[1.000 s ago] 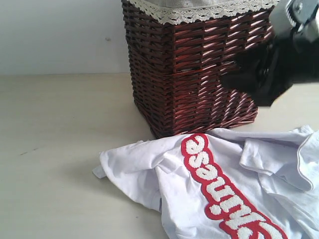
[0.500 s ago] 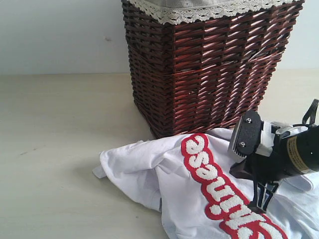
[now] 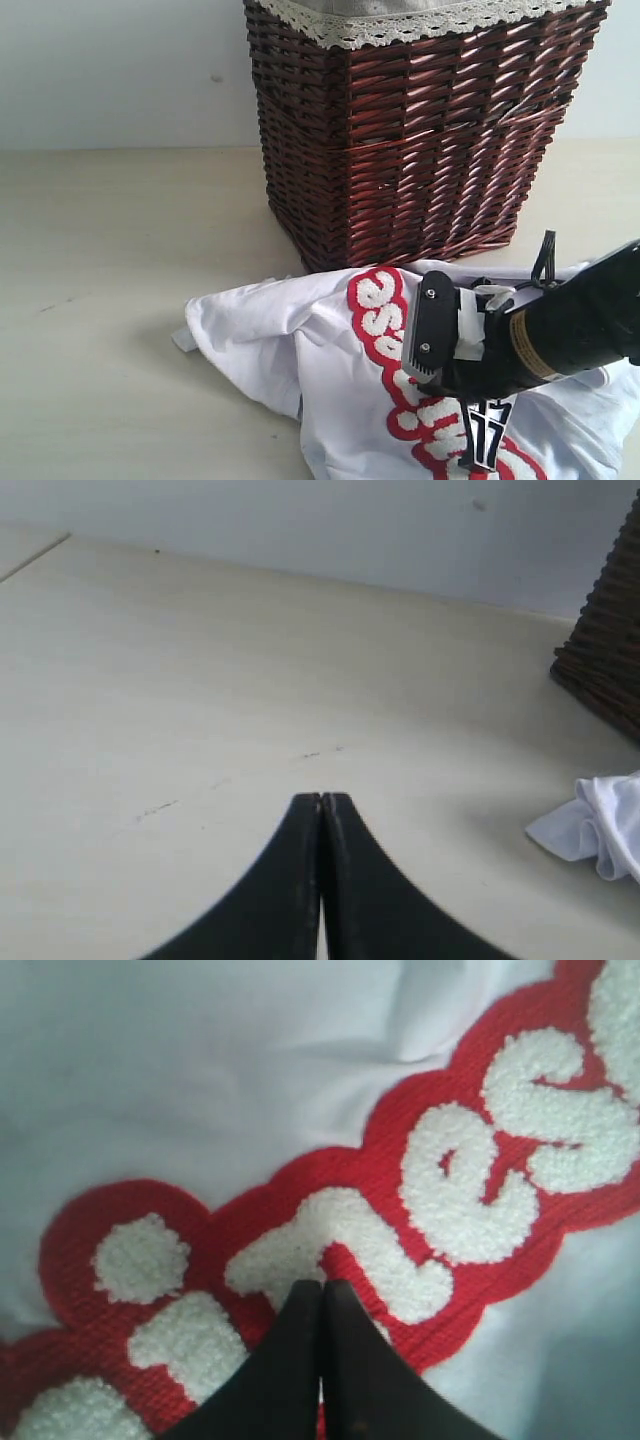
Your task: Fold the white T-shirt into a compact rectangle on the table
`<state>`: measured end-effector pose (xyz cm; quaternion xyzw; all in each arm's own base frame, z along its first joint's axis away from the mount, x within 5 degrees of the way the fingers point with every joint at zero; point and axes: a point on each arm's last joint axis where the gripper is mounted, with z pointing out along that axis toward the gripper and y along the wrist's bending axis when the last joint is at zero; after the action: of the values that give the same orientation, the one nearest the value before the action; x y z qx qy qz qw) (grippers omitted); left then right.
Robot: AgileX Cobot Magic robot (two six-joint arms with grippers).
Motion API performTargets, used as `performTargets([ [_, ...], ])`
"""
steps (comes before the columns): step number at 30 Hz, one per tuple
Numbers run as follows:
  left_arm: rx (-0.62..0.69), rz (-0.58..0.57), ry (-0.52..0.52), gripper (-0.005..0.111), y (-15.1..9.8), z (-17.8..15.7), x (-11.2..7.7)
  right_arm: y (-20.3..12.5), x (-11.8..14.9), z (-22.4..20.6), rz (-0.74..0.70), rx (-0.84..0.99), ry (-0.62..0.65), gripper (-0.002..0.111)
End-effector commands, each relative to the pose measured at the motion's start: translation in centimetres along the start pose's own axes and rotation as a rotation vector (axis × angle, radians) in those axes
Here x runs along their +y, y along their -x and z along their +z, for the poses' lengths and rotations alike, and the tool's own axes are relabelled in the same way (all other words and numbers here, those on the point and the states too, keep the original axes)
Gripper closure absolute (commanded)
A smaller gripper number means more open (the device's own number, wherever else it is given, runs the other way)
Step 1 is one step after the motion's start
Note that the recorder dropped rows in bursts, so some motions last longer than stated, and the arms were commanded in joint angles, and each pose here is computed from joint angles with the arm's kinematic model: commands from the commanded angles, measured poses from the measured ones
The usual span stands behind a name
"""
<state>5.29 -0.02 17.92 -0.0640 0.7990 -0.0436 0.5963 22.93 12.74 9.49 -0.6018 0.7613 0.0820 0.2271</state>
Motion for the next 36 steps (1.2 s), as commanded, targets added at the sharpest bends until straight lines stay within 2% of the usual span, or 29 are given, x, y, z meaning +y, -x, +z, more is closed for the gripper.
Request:
performTargets([
  [1, -0.007, -0.006, -0.007, 0.107, 0.1, 0.0, -0.1, -0.3, 1.5, 1.5, -0.058, 0.090, 0.020, 0.108],
  [8, -0.007, -0.006, -0.007, 0.107, 0.1, 0.0, -0.1, 0.8, 2.2, 1.9, -0.165, 0.163, -0.076, 0.108],
  [17, -0.007, -0.006, -0.007, 0.107, 0.1, 0.0, -0.1, 5.4, 2.0, 2.1, -0.015, 0.051, -0.130, 0.108],
  [21, -0.007, -0.006, -0.007, 0.107, 0.1, 0.0, -0.1, 7.5, 3.0, 2.2, 0.035, -0.025, -0.066, 0.108],
  [24, -0.007, -0.006, -0.007, 0.107, 0.1, 0.0, -0.1, 10.2, 5.1, 3.2, -0.042, -0.077, 0.014, 0.108],
  [25, -0.007, -0.006, -0.007, 0.107, 0.1, 0.0, -0.1, 10.6, 4.8, 2.5, -0.032, -0.090, -0.025, 0.108],
  [27, -0.007, -0.006, -0.007, 0.107, 0.1, 0.0, -0.1, 11.7, 1.3, -3.8, 0.026, -0.225, -0.242, 0.108],
  [28, -0.007, -0.006, -0.007, 0.107, 0.1, 0.0, -0.1, 9.8, -0.5, -6.1, 0.091, -0.238, -0.315, 0.108],
  [30, -0.007, -0.006, -0.007, 0.107, 0.1, 0.0, -0.1, 3.8, -2.3, -6.6, 0.197, -0.114, -0.368, 0.108],
  [31, -0.007, -0.006, -0.007, 0.107, 0.1, 0.0, -0.1, 2.3, -2.2, -6.4, 0.197, -0.078, -0.358, 0.108],
  [32, -0.007, -0.006, -0.007, 0.107, 0.1, 0.0, -0.1, -0.2, -0.7, -5.9, 0.071, -0.041, -0.248, 0.108],
  [34, -0.007, -0.006, -0.007, 0.107, 0.1, 0.0, -0.1, -0.2, 0.5, -5.6, -0.029, -0.089, -0.144, 0.108],
  [36, -0.007, -0.006, -0.007, 0.107, 0.1, 0.0, -0.1, 0.1, 0.8, -5.6, -0.042, -0.120, -0.112, 0.106],
])
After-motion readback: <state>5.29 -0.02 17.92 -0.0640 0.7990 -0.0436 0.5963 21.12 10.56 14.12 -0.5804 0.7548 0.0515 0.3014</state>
